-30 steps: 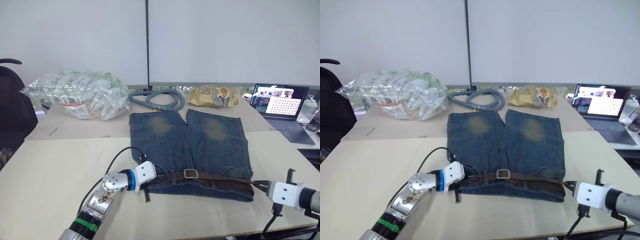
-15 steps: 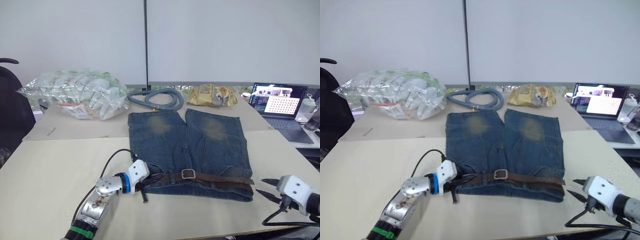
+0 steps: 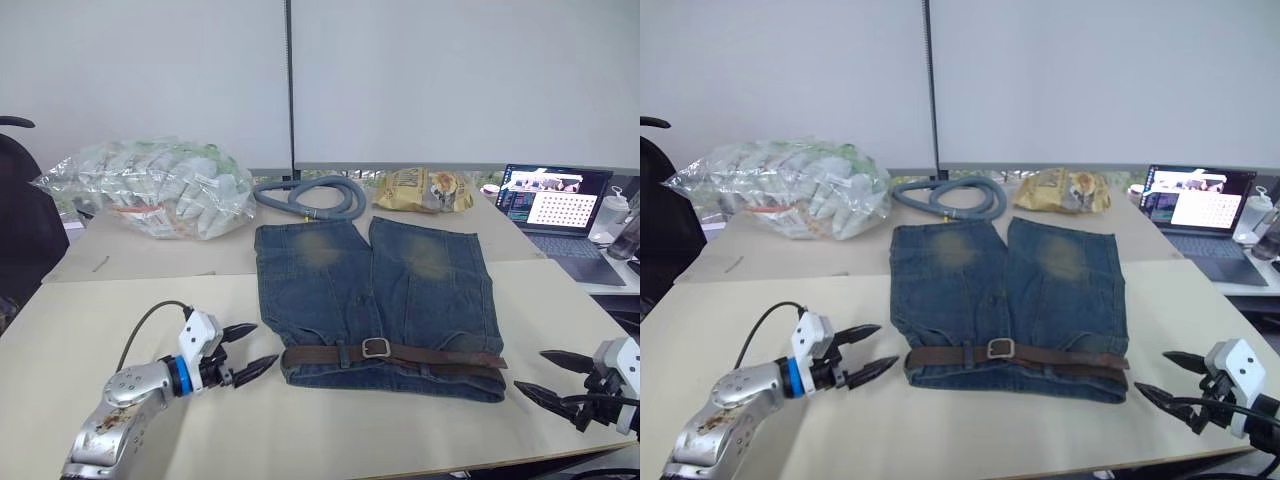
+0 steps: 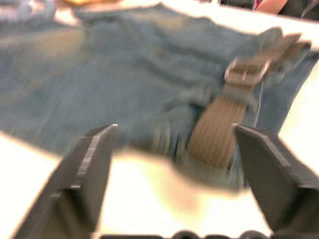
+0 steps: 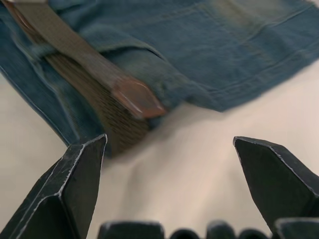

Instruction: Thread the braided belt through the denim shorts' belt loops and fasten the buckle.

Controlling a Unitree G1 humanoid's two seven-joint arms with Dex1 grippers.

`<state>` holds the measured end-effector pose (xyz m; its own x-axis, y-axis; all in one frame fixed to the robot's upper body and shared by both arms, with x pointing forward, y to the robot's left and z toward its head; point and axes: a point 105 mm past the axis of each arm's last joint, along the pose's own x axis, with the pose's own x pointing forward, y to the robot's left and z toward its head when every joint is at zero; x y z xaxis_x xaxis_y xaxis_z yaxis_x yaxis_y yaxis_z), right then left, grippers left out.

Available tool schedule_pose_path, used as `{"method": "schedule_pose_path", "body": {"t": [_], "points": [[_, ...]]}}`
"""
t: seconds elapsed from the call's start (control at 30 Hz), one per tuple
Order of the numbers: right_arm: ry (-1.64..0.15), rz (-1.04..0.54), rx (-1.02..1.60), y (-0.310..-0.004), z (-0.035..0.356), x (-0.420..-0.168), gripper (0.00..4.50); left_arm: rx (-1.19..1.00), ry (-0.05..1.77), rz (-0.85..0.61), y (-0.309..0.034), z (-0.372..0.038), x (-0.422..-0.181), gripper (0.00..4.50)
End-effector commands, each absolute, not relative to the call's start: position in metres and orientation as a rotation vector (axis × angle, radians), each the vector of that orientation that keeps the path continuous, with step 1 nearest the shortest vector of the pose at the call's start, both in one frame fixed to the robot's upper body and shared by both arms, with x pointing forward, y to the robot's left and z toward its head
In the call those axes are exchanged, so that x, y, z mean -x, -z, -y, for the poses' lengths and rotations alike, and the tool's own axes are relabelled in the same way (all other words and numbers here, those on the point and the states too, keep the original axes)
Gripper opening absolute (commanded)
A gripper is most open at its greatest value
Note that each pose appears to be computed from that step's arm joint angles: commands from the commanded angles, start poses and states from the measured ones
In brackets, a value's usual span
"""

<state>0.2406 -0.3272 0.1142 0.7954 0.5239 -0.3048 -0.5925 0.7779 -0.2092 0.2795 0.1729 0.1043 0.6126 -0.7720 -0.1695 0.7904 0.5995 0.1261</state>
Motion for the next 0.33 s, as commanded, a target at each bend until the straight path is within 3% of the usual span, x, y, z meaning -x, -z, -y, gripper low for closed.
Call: {"method": "schedule_pose_path", "body": {"t": [0.03,0.33], "points": [[-0.629,-0.195,0.283,-0.1222,0.3226,-0.2428,4.50,-0.251,0.898,-0.090,-0.1081,-0.1717,-0.2755,4.48],[-0.665,-0.202,0.266,-0.1211,0.3153,-0.2464,4.50,-0.285,0.861,-0.082,-0.1074,-0.1700,-0.2808,4.48]]}}
